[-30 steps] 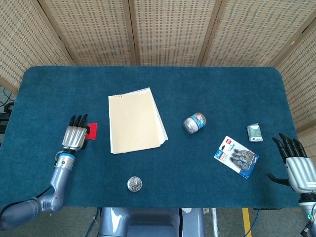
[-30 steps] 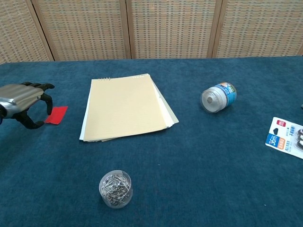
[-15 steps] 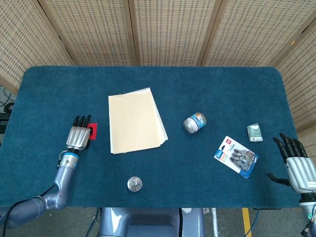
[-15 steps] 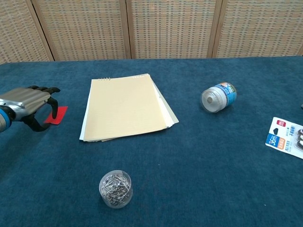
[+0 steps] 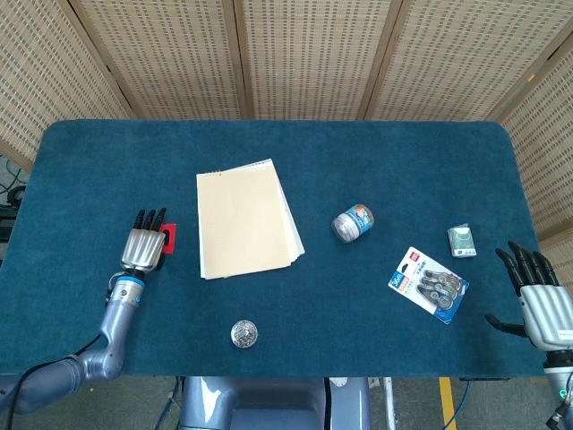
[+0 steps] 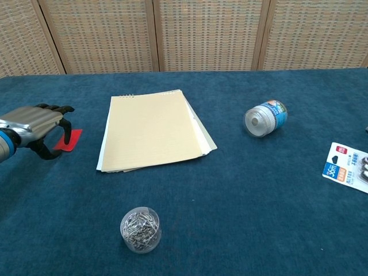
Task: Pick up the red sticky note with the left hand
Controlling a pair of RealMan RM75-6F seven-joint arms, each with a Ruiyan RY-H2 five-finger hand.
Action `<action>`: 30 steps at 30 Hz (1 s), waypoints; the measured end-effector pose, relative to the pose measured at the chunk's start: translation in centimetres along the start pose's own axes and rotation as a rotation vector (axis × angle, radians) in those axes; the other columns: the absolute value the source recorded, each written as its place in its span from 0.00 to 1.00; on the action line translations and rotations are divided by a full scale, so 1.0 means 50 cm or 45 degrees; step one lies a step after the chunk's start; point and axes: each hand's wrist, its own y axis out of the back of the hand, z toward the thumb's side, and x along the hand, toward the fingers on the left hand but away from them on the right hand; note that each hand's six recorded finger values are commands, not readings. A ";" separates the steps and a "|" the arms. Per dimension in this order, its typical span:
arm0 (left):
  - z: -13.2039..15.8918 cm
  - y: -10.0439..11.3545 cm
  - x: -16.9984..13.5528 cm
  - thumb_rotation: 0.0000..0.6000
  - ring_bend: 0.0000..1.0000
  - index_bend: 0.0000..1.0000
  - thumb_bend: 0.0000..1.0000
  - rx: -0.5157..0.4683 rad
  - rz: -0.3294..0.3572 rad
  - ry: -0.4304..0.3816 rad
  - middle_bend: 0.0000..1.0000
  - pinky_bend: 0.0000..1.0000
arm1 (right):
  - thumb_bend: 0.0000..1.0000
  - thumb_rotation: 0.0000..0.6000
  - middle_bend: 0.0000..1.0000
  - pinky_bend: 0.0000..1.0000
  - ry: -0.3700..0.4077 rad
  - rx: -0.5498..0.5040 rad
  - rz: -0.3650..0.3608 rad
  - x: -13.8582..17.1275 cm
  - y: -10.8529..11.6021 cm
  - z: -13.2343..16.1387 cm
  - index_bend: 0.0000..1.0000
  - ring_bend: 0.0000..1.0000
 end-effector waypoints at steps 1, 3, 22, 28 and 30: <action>0.000 0.000 0.000 1.00 0.00 0.46 0.39 0.000 -0.001 0.001 0.00 0.00 | 0.05 1.00 0.00 0.00 0.001 0.000 0.000 0.000 0.000 0.000 0.00 0.00; 0.001 -0.002 0.001 1.00 0.00 0.47 0.39 0.001 -0.004 0.002 0.00 0.00 | 0.05 1.00 0.00 0.00 0.002 -0.001 -0.001 0.000 0.000 0.000 0.00 0.00; -0.001 -0.014 0.011 1.00 0.00 0.50 0.43 0.018 -0.010 0.021 0.00 0.00 | 0.05 1.00 0.00 0.00 0.001 -0.001 0.000 0.001 0.000 0.000 0.00 0.00; 0.001 -0.011 0.011 1.00 0.00 0.52 0.44 0.013 0.000 0.018 0.00 0.00 | 0.05 1.00 0.00 0.00 0.001 -0.001 -0.001 0.000 0.000 0.000 0.00 0.00; 0.002 -0.011 0.011 1.00 0.00 0.53 0.44 0.011 0.001 0.017 0.00 0.00 | 0.05 1.00 0.00 0.00 0.001 -0.001 -0.001 0.001 0.000 0.000 0.00 0.00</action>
